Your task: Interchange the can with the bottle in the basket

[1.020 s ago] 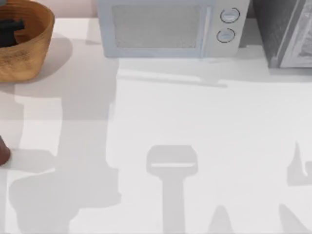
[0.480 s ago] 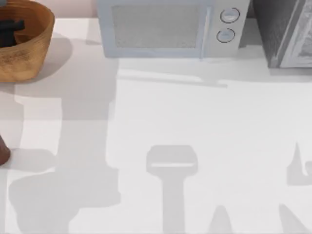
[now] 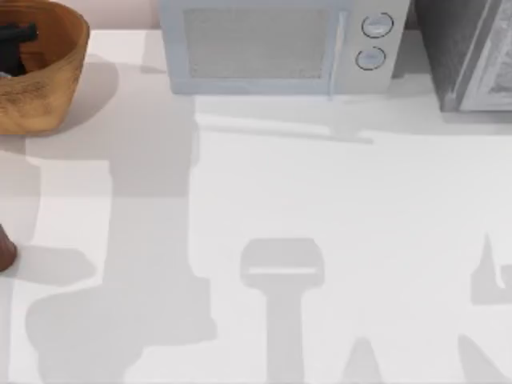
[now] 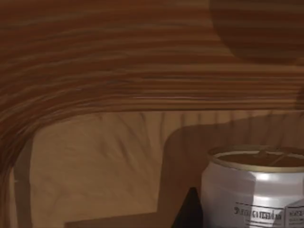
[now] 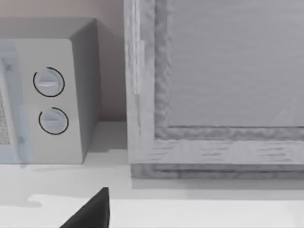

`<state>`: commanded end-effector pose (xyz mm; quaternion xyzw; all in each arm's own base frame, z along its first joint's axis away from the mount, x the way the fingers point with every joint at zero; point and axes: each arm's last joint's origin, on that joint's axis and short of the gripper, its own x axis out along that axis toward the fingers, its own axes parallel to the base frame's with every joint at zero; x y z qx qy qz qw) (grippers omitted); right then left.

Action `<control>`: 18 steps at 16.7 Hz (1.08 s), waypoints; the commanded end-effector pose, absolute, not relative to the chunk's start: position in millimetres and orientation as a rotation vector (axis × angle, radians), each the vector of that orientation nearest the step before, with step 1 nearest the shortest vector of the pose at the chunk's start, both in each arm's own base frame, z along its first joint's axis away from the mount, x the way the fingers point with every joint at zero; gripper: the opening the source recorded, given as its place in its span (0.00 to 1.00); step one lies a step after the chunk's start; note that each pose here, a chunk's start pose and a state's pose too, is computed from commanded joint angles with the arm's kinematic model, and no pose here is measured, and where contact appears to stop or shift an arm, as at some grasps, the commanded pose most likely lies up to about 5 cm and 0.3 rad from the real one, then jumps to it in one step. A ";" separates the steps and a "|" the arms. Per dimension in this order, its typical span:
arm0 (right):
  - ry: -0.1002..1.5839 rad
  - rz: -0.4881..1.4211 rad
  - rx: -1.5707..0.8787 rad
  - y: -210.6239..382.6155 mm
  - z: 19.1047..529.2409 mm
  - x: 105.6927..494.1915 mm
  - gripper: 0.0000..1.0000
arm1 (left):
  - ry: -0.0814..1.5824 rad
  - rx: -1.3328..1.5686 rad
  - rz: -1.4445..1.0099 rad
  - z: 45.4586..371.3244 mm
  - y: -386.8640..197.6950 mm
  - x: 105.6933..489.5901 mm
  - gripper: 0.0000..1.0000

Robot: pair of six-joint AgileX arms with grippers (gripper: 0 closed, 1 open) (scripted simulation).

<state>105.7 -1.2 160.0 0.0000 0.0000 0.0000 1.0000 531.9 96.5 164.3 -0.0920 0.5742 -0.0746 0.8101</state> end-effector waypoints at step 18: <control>0.000 0.000 0.000 -1.2 160.0 105.7 1.00 | 0.557 -0.013 -0.133 383.7 9.8 270.6 0.00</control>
